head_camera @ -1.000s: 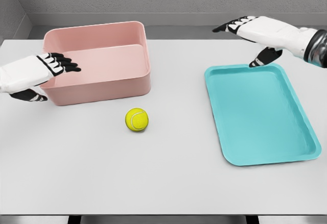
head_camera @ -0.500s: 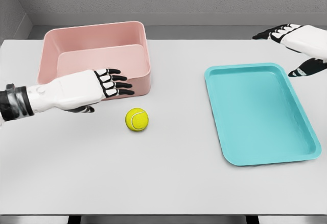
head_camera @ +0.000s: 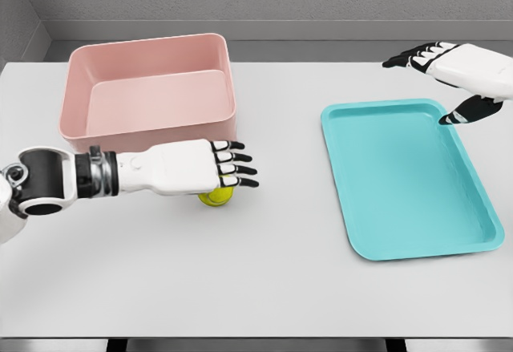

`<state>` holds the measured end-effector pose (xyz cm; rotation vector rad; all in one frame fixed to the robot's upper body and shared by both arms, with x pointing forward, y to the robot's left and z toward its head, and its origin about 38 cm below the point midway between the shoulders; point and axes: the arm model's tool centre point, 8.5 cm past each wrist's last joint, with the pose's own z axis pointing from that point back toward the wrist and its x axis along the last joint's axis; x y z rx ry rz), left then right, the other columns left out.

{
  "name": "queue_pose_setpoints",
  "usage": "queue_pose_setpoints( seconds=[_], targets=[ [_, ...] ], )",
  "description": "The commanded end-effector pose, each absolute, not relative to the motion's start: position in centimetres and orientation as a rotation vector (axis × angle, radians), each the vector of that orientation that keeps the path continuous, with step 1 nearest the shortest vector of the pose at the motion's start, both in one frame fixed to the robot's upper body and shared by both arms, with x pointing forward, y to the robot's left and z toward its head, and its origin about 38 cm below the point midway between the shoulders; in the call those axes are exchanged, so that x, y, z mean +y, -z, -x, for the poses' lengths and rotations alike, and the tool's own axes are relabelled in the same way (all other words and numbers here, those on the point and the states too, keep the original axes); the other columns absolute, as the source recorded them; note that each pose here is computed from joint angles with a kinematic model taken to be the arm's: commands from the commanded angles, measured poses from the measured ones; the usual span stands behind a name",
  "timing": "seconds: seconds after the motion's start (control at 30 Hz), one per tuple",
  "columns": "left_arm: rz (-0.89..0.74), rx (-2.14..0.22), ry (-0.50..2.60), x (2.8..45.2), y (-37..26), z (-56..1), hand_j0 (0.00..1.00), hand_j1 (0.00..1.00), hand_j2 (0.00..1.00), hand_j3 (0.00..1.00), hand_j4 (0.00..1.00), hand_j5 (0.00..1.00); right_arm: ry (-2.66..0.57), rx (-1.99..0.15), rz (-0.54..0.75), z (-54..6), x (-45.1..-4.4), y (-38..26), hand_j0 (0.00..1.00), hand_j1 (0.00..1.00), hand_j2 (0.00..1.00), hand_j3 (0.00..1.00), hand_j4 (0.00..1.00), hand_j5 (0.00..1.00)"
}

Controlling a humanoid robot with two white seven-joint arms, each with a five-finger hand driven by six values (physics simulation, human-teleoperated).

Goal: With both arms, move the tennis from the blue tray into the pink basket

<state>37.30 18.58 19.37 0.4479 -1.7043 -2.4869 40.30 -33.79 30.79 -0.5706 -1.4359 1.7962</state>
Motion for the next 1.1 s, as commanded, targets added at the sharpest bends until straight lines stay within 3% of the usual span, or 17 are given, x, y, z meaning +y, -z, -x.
queue_pose_setpoints(
  seconds=[0.0, 0.17, 0.77, 0.87, 0.93, 1.07],
  targets=[
    [-0.462, -1.683, 2.507, 18.6, -19.0, -37.4, 1.0, 1.0, 1.0, 1.0, 1.0, 1.0, -1.793, -1.438, 0.571, -40.3, -33.8, -30.9, 1.0, 1.0, 1.0, 1.0, 1.0, 1.0],
    [-0.573, -1.608, 2.564, 18.7, -18.7, -39.1, 1.0, 1.0, 1.0, 1.0, 1.0, 1.0, -1.79, -1.438, 0.573, -40.3, -33.9, -30.9, 1.0, 1.0, 1.0, 1.0, 1.0, 1.0],
    [-0.509, -1.444, 2.698, 17.2, -16.1, -38.8, 1.0, 1.0, 1.0, 1.0, 1.0, 1.0, -1.784, -1.424, 0.555, -40.2, -34.0, -30.1, 1.0, 1.0, 1.0, 1.0, 1.0, 1.0],
    [-0.517, -1.425, 2.701, 17.4, -16.1, -39.2, 0.76, 0.76, 0.76, 0.76, 0.76, 0.76, -1.783, -1.423, 0.555, -40.2, -34.1, -30.1, 1.0, 1.0, 1.0, 1.0, 1.0, 1.0],
    [-0.514, -1.387, 2.716, 17.5, -15.9, -39.2, 0.68, 0.68, 0.68, 0.68, 0.68, 0.68, -1.784, -1.424, 0.555, -40.2, -34.0, -30.1, 1.0, 1.0, 1.0, 1.0, 1.0, 1.0],
    [-0.524, -1.373, 2.728, 17.5, -15.9, -39.2, 0.61, 0.61, 0.61, 0.61, 0.61, 0.61, -1.785, -1.425, 0.554, -40.2, -34.0, -30.1, 1.0, 1.0, 1.0, 1.0, 1.0, 1.0]
  ],
)
